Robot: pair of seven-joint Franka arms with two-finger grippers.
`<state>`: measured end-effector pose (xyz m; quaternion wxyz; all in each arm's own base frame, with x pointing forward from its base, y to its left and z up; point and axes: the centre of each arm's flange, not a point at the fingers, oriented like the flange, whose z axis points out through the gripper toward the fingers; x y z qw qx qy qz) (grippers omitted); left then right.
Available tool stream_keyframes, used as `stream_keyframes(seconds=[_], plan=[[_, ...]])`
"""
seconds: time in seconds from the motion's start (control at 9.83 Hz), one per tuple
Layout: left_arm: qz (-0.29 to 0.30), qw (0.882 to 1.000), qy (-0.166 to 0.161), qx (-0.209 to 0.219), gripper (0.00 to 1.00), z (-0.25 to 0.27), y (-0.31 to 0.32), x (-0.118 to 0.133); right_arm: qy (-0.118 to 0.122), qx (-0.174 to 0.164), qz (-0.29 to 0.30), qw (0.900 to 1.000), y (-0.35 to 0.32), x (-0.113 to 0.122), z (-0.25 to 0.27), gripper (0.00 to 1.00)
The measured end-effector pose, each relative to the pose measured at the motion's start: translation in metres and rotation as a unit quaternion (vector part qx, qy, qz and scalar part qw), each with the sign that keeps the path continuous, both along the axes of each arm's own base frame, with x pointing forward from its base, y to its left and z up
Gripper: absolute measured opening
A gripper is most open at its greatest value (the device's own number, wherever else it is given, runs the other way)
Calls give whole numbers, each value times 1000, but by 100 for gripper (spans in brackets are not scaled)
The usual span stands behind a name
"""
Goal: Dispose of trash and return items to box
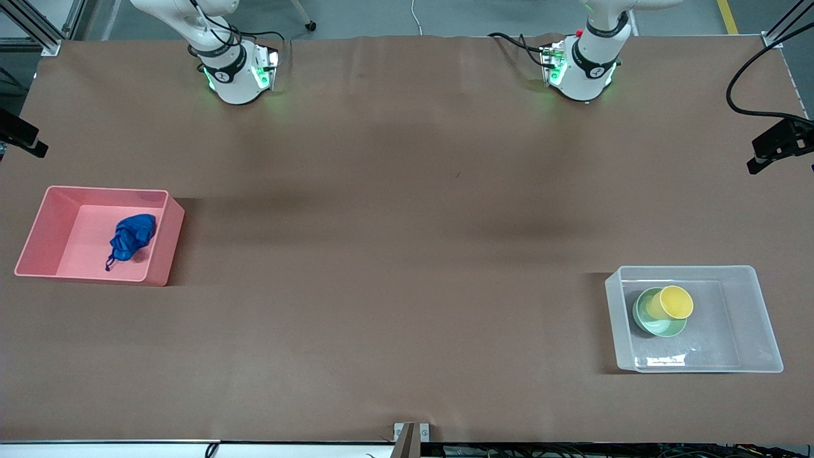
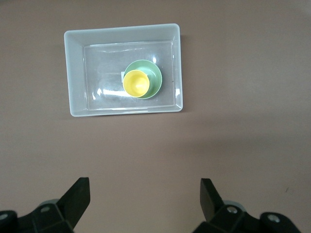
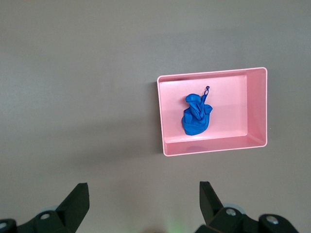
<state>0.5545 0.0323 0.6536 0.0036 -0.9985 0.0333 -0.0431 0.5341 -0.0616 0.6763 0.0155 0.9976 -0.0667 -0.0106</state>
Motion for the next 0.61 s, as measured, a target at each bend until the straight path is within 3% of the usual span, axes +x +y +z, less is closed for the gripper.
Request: stream_keyframes(seconds=[0.61], plan=[[-2, 1000, 11, -1, 100, -10, -12, 0, 0, 0, 0, 1000, 0, 0, 0, 100]])
